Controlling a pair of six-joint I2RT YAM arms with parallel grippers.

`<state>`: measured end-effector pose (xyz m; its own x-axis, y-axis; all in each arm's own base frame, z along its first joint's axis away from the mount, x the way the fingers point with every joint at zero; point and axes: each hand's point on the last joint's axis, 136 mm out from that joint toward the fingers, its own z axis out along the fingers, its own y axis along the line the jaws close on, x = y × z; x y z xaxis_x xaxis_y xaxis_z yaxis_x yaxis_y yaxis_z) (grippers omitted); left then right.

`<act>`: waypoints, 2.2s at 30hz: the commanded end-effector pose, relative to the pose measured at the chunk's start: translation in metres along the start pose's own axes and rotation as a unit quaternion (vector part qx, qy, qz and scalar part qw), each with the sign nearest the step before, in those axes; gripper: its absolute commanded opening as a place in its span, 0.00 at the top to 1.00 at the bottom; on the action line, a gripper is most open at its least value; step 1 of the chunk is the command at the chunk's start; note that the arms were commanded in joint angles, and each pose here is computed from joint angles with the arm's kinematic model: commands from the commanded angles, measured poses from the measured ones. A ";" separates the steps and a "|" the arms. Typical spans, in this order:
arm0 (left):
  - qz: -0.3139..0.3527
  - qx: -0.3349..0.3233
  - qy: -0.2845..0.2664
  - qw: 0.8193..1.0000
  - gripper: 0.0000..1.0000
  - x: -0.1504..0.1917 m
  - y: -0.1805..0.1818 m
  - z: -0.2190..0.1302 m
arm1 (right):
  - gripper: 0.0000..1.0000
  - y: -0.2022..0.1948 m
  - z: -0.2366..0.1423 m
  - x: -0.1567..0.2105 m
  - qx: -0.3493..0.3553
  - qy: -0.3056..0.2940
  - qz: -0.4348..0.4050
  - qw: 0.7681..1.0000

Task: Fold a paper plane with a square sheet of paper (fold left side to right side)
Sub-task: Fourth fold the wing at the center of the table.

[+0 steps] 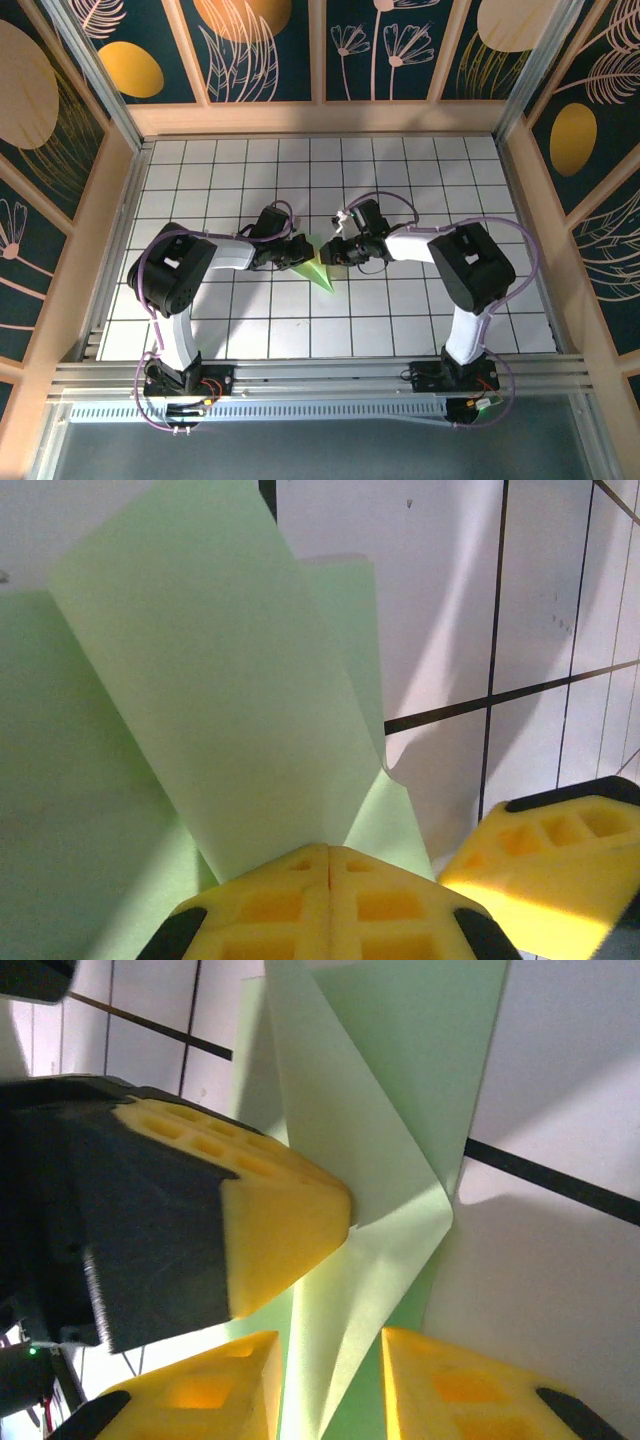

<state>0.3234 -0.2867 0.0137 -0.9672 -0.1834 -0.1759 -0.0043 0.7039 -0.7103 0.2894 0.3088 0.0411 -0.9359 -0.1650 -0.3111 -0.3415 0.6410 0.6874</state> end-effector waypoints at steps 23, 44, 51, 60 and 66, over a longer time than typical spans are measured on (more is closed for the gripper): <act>-0.009 -0.052 0.014 0.999 1.00 0.016 0.032 0.002 | 1.00 0.046 -0.013 0.071 -0.060 0.062 -0.012 0.996; -0.008 -0.051 0.013 0.999 1.00 0.014 0.030 0.002 | 1.00 0.025 0.001 0.086 -0.049 0.076 0.012 0.996; -0.008 -0.052 0.014 0.999 1.00 0.015 0.031 0.003 | 1.00 0.021 0.003 0.090 -0.047 0.080 0.017 0.996; -0.008 -0.053 0.014 0.998 1.00 0.015 0.031 0.003 | 1.00 0.017 0.005 0.095 -0.044 0.087 0.022 0.995; -0.007 -0.054 0.014 0.998 1.00 0.015 0.031 0.003 | 1.00 0.013 0.005 0.097 -0.037 0.089 0.026 0.995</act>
<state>0.3235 -0.2862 0.0133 -0.9666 -0.1847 -0.1775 -0.0047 0.7055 -0.7087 0.2011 0.3102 0.0273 -0.9450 -0.2660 -0.1903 -0.3147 0.5812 0.7505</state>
